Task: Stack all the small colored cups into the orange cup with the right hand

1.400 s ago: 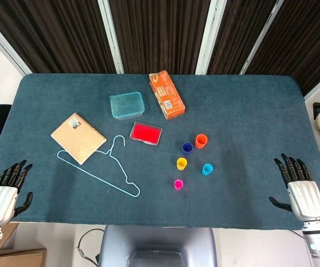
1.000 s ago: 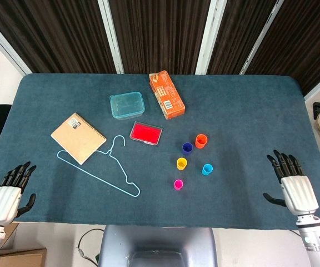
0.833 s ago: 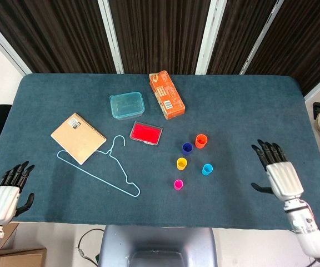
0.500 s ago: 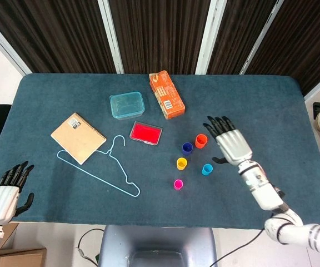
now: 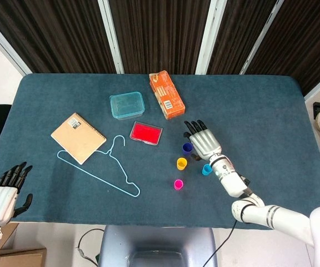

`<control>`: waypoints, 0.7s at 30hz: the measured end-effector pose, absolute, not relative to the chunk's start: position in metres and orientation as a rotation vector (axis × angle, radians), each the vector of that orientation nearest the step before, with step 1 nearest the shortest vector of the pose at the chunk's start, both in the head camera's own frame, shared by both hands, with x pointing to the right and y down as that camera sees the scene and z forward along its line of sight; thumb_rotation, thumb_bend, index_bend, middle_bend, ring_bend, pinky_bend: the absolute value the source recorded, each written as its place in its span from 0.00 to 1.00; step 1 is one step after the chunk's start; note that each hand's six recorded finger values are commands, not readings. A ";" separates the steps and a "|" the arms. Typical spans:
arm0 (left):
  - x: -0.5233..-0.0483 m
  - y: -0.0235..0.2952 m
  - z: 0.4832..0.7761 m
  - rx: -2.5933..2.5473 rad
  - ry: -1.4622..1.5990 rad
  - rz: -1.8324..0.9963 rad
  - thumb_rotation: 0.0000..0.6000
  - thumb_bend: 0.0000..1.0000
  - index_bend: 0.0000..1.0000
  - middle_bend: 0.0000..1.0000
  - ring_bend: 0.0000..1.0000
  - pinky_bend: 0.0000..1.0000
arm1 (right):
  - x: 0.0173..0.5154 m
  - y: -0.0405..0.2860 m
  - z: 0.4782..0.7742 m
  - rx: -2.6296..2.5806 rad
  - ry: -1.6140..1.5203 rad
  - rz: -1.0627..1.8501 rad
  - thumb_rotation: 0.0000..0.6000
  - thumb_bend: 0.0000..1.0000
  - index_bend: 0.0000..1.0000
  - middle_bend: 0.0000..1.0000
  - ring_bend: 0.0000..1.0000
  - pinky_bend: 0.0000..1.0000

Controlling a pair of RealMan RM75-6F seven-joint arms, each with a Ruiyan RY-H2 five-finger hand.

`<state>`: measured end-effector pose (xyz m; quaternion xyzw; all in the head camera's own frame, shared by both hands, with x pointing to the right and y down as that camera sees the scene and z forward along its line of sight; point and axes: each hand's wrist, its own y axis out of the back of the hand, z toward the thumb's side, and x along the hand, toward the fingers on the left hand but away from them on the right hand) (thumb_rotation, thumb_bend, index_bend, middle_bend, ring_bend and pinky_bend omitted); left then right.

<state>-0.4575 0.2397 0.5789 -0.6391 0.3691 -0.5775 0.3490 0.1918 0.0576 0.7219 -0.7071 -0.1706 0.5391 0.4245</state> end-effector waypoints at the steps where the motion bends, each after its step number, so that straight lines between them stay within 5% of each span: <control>1: -0.458 0.240 0.579 -1.657 0.957 -1.496 1.00 0.45 0.00 0.00 0.00 0.13 | 0.192 0.058 0.724 -1.763 -0.418 1.353 1.00 0.37 0.41 0.00 0.00 0.00; 21: -0.456 0.238 0.583 -1.662 0.942 -1.508 1.00 0.45 0.00 0.00 0.00 0.13 | 0.178 0.059 0.751 -1.790 -0.411 1.403 1.00 0.44 0.54 0.00 0.00 0.00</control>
